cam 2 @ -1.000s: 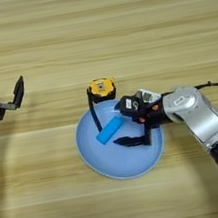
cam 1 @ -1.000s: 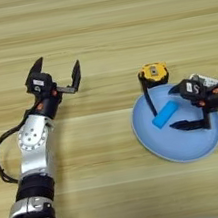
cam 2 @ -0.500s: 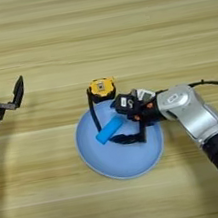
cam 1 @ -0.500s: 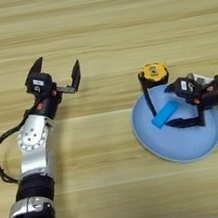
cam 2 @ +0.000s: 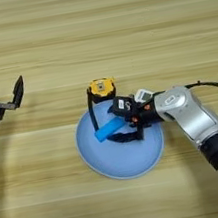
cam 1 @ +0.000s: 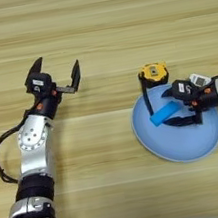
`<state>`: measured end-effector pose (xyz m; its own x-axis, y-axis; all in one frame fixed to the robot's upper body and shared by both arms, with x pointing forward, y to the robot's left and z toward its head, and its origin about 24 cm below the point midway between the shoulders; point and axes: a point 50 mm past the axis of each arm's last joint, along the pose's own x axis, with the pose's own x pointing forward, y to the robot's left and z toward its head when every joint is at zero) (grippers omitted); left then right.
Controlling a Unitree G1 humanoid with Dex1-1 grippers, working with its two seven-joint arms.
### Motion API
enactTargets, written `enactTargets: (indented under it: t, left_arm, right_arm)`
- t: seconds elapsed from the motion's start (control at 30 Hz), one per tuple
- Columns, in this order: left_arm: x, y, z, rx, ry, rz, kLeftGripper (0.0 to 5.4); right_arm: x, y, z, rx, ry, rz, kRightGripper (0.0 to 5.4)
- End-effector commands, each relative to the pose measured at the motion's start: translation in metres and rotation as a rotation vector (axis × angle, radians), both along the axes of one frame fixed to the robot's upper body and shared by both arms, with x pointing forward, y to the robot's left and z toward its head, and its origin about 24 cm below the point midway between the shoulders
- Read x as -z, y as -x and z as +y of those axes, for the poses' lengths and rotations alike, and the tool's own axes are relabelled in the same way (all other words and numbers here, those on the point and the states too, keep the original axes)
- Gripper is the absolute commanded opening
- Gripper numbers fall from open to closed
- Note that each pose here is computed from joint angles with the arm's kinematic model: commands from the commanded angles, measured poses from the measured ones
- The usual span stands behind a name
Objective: Move the objects on the table
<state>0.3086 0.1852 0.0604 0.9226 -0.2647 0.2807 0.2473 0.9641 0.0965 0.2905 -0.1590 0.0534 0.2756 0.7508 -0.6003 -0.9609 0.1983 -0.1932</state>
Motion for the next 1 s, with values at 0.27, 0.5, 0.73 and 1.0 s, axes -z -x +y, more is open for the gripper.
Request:
enactTargets:
  t: [0.27, 0.5, 0.73, 1.0]
  left_arm:
    - [-0.004, -0.001, 0.003, -0.003, -0.005, -0.020, 5.40]
    - [-0.005, -0.001, 0.004, -0.003, -0.005, -0.022, 5.40]
    - [-0.006, -0.001, 0.005, -0.003, -0.006, -0.024, 5.40]
    - [-0.007, -0.002, 0.006, -0.004, -0.007, -0.024, 5.40]
  right_arm:
    - [0.012, 0.007, -0.007, 0.013, 0.057, 0.053, 3.12]
    - [0.009, 0.010, -0.008, -0.006, 0.066, 0.079, 2.10]
    - [0.010, 0.014, -0.009, -0.029, 0.080, 0.106, 1.43]
    - [-0.005, 0.018, -0.004, -0.045, -0.036, 0.093, 1.42]
